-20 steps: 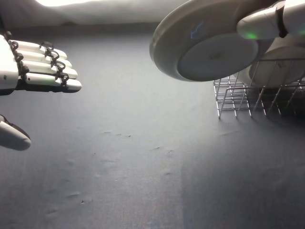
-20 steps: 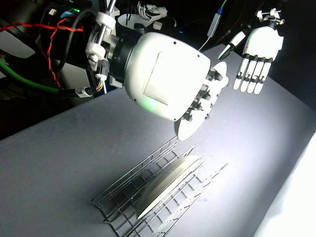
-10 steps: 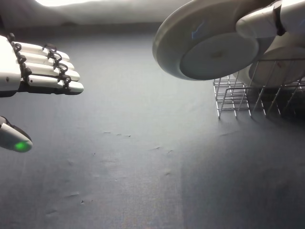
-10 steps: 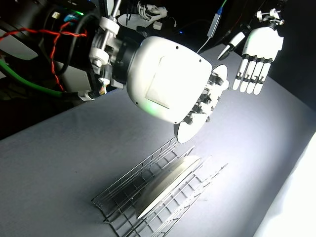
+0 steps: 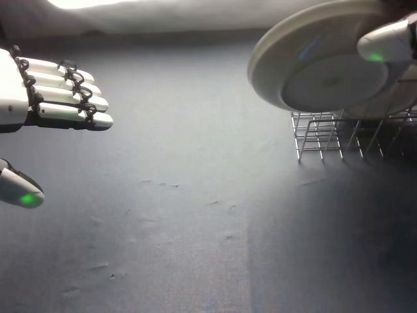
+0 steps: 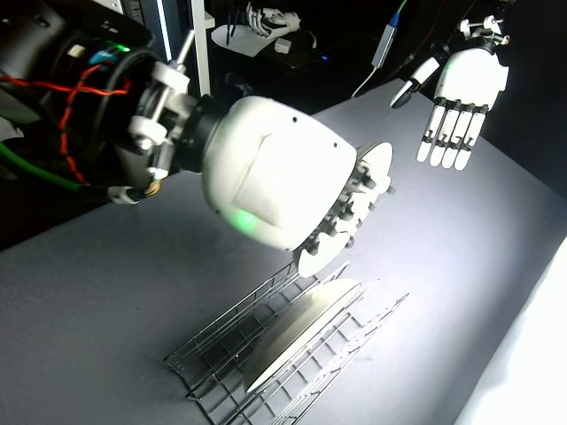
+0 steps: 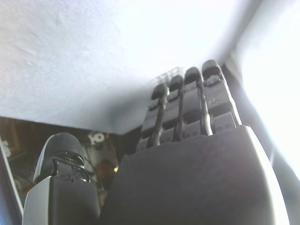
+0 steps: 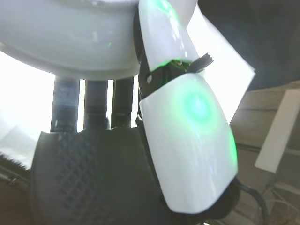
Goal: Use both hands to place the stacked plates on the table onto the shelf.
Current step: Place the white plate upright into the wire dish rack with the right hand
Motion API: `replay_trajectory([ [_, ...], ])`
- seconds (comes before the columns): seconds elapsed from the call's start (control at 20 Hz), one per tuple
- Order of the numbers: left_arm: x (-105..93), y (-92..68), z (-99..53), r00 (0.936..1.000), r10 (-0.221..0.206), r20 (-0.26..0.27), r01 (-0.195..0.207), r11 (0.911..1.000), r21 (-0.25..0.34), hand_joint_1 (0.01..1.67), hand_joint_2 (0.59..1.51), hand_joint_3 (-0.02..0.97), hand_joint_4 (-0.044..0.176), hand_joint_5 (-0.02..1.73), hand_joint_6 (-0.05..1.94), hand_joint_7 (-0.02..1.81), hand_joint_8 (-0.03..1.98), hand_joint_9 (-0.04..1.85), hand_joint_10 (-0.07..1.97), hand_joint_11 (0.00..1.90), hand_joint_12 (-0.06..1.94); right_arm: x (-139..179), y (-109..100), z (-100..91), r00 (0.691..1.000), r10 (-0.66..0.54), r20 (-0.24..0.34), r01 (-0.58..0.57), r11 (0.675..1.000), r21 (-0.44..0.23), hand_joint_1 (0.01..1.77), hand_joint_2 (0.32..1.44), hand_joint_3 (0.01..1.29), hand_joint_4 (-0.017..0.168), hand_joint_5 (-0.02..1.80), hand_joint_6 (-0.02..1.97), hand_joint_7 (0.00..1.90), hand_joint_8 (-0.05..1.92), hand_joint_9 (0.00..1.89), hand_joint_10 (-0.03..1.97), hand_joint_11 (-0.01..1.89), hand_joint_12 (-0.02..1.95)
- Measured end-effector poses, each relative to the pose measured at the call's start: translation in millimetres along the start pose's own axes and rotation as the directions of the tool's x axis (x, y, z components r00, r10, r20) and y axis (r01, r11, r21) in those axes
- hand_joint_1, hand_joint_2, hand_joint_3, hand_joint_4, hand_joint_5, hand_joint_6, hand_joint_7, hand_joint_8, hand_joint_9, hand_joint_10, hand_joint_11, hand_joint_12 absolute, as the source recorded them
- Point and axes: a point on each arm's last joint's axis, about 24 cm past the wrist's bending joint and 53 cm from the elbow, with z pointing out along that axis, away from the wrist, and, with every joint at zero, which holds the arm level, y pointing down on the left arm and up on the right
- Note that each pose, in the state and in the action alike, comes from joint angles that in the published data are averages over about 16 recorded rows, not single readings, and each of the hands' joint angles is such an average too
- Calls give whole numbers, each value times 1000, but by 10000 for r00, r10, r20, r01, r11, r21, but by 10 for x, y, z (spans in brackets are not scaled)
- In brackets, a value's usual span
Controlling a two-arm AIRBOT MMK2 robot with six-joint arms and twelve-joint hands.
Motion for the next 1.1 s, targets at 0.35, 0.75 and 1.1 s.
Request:
replay_trajectory([
  [0.35,2,-7,4,10000,11,-7,-11,10000,13,15,1105,18,-1,49,4,30,11,21,8,23,11,-216,-166,-79,9984,-338,462,322,9989,345,1388,1087,14,-8,797,1125,943,970,873,1164,738,1356],
  [0.75,5,-26,14,10000,36,-24,-36,10000,52,14,1105,17,0,53,4,39,11,20,9,21,11,-397,-414,-148,9882,-1345,740,1289,9888,754,1388,1079,14,-8,821,1106,954,955,890,1144,759,1380],
  [1.1,14,-49,26,10000,73,-58,-72,9999,97,14,1105,17,0,55,4,41,11,18,9,22,11,-430,-556,-198,9663,-2510,569,2452,9650,930,1337,1102,13,-6,792,994,898,889,839,981,679,1382],
])
